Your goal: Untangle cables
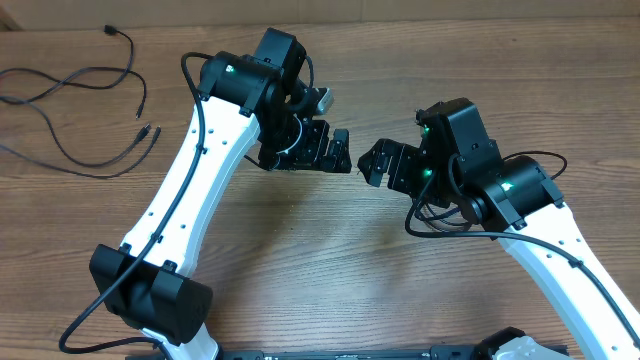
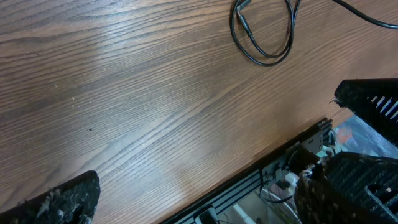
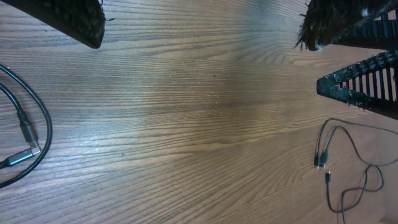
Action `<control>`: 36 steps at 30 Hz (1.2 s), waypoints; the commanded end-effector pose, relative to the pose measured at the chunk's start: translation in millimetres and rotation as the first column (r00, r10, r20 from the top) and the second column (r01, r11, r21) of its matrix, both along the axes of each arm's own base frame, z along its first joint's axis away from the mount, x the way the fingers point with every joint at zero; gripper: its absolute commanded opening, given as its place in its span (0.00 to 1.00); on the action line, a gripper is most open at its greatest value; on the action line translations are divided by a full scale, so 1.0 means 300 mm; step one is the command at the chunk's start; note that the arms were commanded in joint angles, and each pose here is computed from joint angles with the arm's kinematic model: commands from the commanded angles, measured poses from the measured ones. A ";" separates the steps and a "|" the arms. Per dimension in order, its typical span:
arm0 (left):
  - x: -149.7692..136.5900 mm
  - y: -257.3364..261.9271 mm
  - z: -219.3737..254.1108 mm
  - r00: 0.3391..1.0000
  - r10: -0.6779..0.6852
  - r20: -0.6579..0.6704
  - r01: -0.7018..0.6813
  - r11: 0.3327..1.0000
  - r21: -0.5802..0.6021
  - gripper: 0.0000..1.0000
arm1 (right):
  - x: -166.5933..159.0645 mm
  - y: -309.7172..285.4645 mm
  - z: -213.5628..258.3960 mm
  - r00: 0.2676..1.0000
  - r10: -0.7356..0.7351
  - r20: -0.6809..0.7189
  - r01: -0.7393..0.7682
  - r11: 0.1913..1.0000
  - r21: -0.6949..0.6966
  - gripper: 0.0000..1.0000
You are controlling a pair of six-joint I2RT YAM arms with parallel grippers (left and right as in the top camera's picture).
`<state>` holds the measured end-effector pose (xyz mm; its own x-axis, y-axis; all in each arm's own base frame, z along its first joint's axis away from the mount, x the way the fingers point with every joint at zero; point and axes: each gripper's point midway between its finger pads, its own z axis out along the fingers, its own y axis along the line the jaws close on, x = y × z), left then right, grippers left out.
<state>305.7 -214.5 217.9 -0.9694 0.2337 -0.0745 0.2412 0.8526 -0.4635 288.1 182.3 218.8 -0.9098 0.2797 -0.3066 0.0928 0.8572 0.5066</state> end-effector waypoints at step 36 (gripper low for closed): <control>-0.003 -0.011 -0.013 1.000 0.000 -0.012 0.000 1.000 0.003 0.99 | 0.012 -0.005 0.015 1.000 -0.008 0.021 0.008 1.000 -0.003 1.00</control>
<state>305.9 -215.4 218.0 -0.9689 0.2352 -0.0773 0.2437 0.8517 -0.4639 288.1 182.2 218.8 -0.9099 0.2792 -0.3069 0.0924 0.8576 0.5060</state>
